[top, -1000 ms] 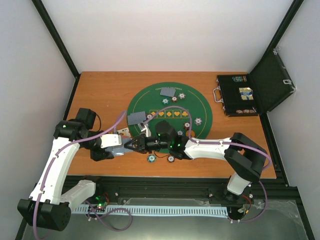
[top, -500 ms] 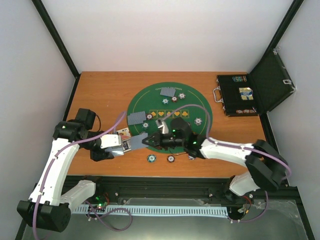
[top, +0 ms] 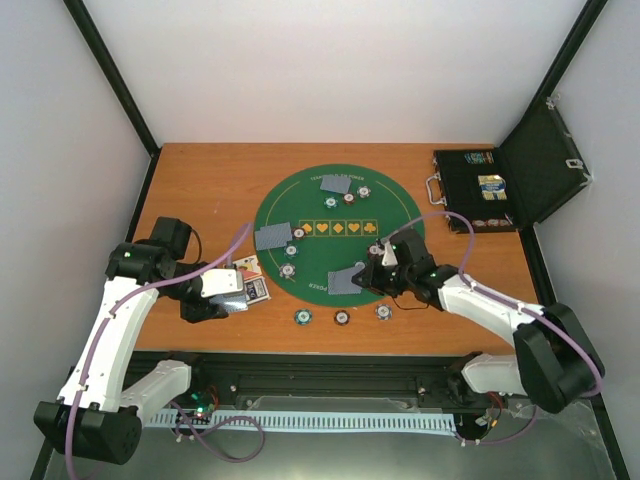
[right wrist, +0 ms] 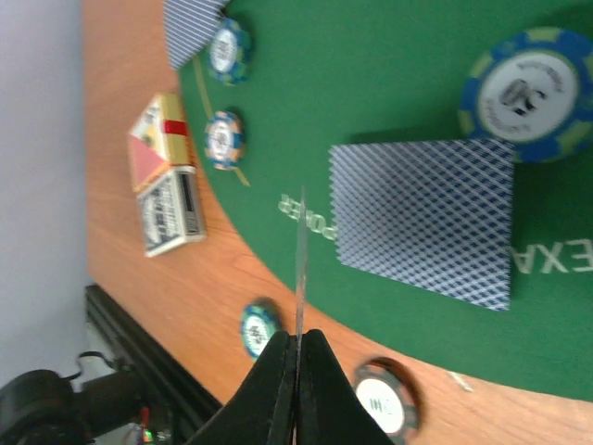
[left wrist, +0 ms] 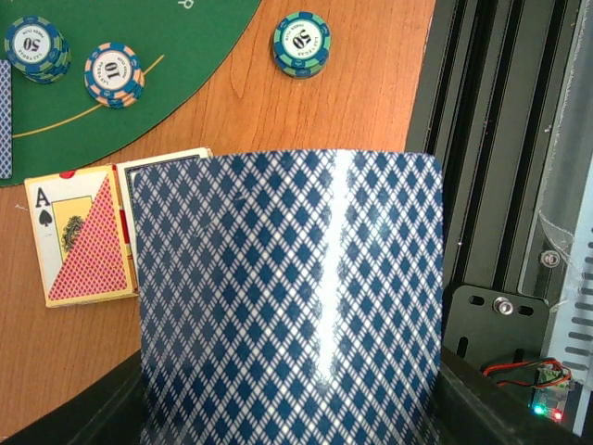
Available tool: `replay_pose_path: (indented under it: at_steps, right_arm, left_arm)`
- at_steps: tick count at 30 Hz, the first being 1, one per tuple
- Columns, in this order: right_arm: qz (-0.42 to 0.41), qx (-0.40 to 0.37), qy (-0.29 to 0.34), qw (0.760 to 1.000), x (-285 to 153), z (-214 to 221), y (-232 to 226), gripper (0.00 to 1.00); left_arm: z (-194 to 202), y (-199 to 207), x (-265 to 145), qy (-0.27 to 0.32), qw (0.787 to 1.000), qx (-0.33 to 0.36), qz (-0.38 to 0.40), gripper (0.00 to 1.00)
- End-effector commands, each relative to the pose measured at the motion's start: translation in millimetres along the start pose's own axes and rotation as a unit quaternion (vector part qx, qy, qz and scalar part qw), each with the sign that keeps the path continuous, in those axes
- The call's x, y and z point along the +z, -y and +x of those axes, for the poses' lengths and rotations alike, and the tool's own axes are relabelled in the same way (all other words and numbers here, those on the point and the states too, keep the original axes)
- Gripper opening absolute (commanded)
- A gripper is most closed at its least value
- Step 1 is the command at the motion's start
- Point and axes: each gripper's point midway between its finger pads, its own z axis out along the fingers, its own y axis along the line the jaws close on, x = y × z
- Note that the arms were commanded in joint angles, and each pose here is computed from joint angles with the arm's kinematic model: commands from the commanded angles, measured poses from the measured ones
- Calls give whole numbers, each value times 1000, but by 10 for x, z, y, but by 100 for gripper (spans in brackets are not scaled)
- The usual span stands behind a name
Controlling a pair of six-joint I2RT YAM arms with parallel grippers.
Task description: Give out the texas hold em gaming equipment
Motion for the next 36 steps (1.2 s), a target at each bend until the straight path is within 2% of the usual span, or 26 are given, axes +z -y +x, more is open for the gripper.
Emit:
replay_pose_path:
  at_steps: [1,12,19,27,30,33,36]
  right_arm:
    - [40,-20,-17,999,104,-17,199,3]
    - [47,-11,-37,998,406,-106,296,4]
    - [106,-31,-28,993,271,-162,396,31]
    - [191,-50,3,980,-81,-264,488,41]
    - [159,-53,20,986,-175,-302,263,52]
    - [59,-58,17,996,-152,-234,-238,64]
    - [-42,-73,-6,996,-61,-59,-829,73]
  left_arm:
    - [-81,-1,-91,13,1000,10,-4,3]
    - [-75,2,-86,12,1000,9,-5,3]
    - [-73,15,-81,13,1000,9,-3,3]
    - [-94,18,-86,18,1000,8,-1,3]
    - [-94,19,-86,19,1000,10,-1,3]
    - [-102,18,-90,20,1000,10,-1,3]
    - [-107,21,-87,22,1000,10,-1,3]
